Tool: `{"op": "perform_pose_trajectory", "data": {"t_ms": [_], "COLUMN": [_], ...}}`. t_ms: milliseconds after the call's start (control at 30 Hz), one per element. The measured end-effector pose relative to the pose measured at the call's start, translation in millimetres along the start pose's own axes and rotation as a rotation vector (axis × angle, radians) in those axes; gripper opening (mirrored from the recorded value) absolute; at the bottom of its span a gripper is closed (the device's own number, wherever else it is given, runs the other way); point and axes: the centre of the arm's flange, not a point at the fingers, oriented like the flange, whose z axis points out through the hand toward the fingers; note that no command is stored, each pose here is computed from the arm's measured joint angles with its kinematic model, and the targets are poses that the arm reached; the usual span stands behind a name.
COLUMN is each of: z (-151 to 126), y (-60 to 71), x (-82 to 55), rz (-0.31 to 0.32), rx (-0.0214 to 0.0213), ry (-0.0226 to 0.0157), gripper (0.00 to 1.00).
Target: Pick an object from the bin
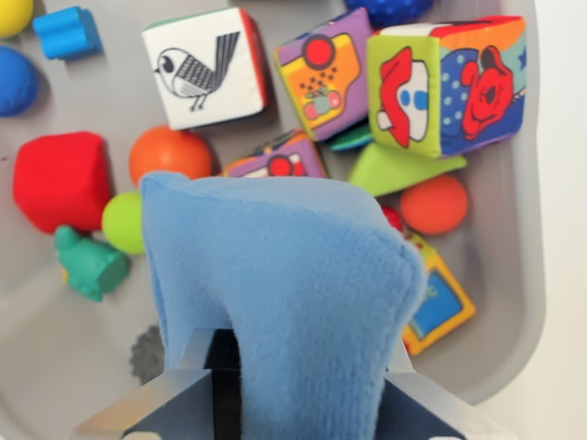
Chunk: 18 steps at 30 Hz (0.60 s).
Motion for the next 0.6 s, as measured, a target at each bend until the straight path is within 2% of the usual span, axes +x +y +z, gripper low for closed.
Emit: {"op": "perform_pose_trajectory", "data": {"t_ms": [267, 367, 600], "z": [-20.6, -27.3, -36.1], "y": [0.2, 0.3, 0.3], "x": [0.2, 0.3, 0.3], "rz": [0.000, 0.000, 0.000], "rx": [0.0008, 0.0001, 0.0006], "ry": [-0.0014, -0.0003, -0.0012], "gripper": [0.00, 0.00, 0.00]}}
